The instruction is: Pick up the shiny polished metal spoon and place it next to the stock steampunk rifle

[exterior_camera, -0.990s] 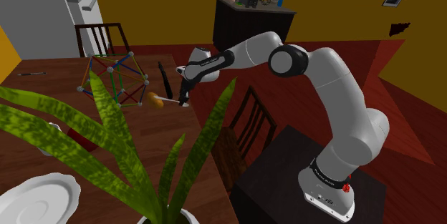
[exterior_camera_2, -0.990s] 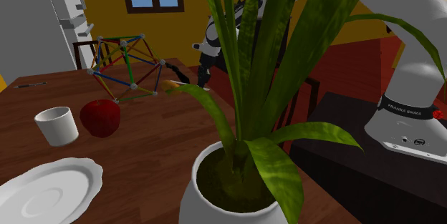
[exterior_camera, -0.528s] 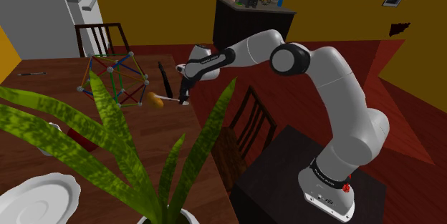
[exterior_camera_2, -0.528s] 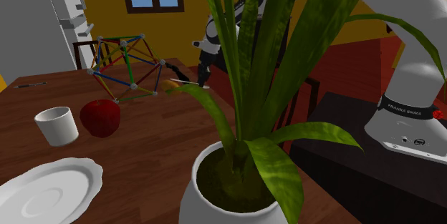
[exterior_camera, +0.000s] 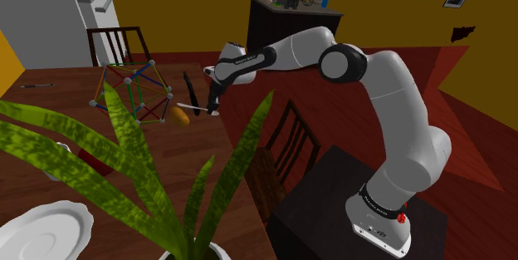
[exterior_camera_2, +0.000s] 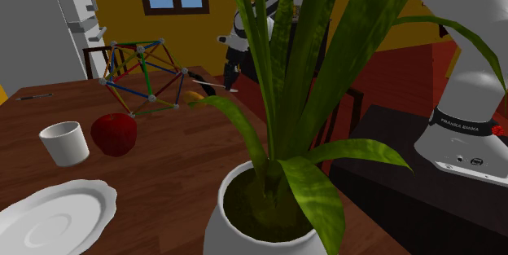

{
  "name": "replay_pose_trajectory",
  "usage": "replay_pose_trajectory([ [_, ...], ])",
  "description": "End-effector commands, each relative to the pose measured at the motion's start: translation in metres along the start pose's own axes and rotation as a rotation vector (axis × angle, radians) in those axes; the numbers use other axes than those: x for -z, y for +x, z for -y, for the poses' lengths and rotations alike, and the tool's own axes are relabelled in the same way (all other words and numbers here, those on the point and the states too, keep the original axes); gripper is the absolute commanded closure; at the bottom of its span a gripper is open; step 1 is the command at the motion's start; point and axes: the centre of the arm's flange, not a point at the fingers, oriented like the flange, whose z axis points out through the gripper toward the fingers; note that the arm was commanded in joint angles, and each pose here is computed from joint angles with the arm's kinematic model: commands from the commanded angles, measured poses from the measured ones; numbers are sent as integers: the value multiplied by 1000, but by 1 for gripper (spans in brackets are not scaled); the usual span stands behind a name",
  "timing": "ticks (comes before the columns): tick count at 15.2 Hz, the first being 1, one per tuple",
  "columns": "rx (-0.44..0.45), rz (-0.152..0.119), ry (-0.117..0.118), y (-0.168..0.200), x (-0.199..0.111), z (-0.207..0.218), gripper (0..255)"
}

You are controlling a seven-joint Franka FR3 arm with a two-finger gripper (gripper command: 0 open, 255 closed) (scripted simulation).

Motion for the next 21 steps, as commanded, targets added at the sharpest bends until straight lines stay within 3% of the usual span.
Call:
replay_pose_trajectory([
  [1, 0, 0, 0, 3, 9, 1, 255],
  [16, 0, 0, 0, 28, 83, 1, 255],
  [21, 0, 0, 0, 57, 74, -44, 255],
])
